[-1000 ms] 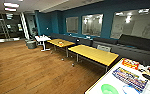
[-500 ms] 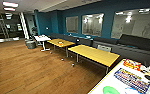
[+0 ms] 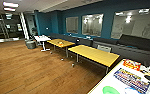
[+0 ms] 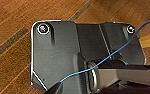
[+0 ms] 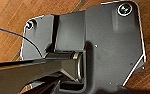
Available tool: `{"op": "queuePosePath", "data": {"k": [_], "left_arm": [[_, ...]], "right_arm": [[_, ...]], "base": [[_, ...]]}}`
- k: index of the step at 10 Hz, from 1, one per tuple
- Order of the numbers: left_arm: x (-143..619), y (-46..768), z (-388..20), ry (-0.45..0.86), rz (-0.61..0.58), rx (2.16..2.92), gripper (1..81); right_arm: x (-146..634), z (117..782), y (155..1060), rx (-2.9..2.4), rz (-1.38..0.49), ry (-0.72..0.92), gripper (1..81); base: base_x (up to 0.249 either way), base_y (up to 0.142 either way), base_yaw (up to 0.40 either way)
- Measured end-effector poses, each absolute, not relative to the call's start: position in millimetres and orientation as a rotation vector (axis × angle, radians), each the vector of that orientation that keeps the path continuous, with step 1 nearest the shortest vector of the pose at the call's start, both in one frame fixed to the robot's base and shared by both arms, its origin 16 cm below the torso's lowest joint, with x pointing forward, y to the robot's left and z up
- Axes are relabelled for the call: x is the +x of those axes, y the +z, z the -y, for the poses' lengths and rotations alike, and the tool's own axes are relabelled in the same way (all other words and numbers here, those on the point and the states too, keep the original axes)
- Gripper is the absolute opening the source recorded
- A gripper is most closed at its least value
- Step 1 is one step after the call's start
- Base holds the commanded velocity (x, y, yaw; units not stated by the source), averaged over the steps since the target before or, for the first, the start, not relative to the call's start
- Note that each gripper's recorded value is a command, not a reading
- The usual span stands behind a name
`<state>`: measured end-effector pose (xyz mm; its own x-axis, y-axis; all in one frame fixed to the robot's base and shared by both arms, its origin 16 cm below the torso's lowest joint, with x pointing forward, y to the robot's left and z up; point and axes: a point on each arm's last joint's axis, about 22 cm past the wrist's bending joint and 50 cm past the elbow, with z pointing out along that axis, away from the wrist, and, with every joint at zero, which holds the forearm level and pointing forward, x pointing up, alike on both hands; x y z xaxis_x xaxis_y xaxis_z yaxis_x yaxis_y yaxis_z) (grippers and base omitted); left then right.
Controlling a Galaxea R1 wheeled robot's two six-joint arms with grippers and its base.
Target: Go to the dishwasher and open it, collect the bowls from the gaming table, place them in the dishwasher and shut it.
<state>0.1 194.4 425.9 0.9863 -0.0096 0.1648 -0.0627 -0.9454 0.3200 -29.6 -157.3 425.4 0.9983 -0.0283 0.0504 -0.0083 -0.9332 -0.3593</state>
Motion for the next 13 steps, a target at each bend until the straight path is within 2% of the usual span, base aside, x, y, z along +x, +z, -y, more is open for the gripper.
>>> {"op": "queuePosePath", "data": {"k": [2, 8, 13], "left_arm": [[0, 426, -195, 0.229, 0.052, 2.802, 81.1], [-13, 425, -194, 0.206, 0.05, 2.804, 81.1], [2, 426, -195, 0.235, 0.053, 2.802, 81.1]], "right_arm": [[-30, 157, 425, -2.773, -0.026, -0.077, 81.1], [-22, 159, 425, -2.774, -0.026, -0.092, 81.1], [-32, 155, 426, -2.771, -0.028, -0.074, 81.1]], "base": [[0.0, 0.0, -0.076], [0.0, 0.0, -0.389], [0.0, 0.0, -0.4]]}}
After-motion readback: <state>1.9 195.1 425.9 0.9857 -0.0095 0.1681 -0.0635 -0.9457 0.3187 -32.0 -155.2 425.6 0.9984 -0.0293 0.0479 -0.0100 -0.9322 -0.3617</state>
